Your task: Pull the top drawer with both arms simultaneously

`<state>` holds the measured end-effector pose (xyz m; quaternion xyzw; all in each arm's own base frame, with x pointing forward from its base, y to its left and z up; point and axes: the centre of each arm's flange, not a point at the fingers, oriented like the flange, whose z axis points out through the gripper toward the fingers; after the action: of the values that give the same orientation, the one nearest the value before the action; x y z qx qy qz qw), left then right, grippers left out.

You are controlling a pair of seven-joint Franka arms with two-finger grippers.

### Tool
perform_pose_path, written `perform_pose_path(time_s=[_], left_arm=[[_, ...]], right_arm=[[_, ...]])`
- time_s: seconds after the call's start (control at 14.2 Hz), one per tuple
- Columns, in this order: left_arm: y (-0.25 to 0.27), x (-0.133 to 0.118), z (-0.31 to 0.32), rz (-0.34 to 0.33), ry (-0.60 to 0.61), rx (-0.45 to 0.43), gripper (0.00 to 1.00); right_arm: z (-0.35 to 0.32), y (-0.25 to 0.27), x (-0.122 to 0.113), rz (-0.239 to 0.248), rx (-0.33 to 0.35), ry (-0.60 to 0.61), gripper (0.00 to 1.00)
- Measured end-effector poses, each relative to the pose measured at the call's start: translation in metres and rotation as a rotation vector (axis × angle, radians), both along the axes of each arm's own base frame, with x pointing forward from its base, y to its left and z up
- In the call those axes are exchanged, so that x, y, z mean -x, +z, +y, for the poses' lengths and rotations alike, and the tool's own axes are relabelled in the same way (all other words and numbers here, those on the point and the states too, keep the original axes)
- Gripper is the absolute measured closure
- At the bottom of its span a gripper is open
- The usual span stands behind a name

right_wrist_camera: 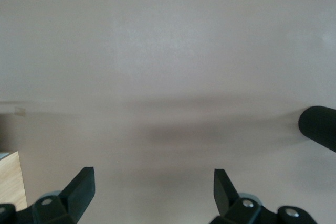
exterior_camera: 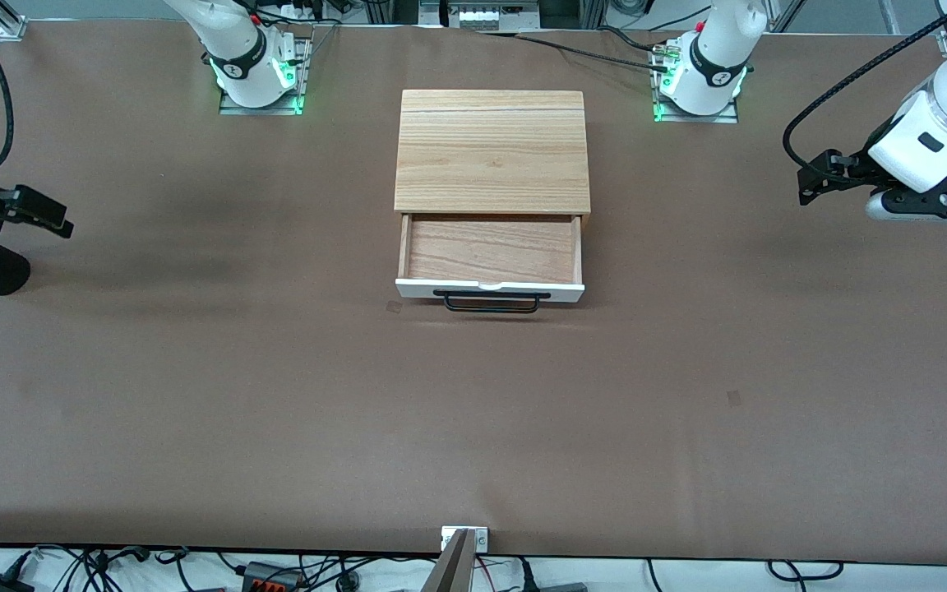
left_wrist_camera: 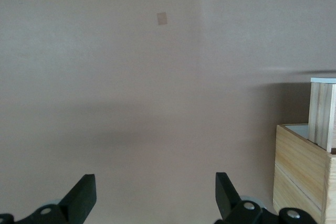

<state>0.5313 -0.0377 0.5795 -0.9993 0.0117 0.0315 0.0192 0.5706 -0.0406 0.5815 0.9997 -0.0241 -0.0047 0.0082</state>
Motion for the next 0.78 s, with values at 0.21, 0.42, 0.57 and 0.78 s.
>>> perform_pose_path(time_s=[0.21, 0.42, 0.57, 0.78], left_arm=[[-0.001, -0.001, 0.000, 0.003, 0.000, 0.000, 0.00], [0.000, -0.002, 0.000, -0.001, 0.000, 0.000, 0.00], [0.003, -0.006, -0.001, -0.008, 0.000, 0.001, 0.00], [0.002, -0.011, -0.001, -0.006, 0.000, 0.000, 0.00]], right_arm=[[0.001, 0.009, 0.008, -0.018, 0.000, 0.002, 0.00], [0.002, 0.010, 0.010, -0.011, -0.001, 0.004, 0.00], [0.003, 0.010, 0.010, -0.010, -0.001, 0.006, 0.00], [0.004, 0.010, 0.010, -0.011, -0.001, 0.007, 0.00]])
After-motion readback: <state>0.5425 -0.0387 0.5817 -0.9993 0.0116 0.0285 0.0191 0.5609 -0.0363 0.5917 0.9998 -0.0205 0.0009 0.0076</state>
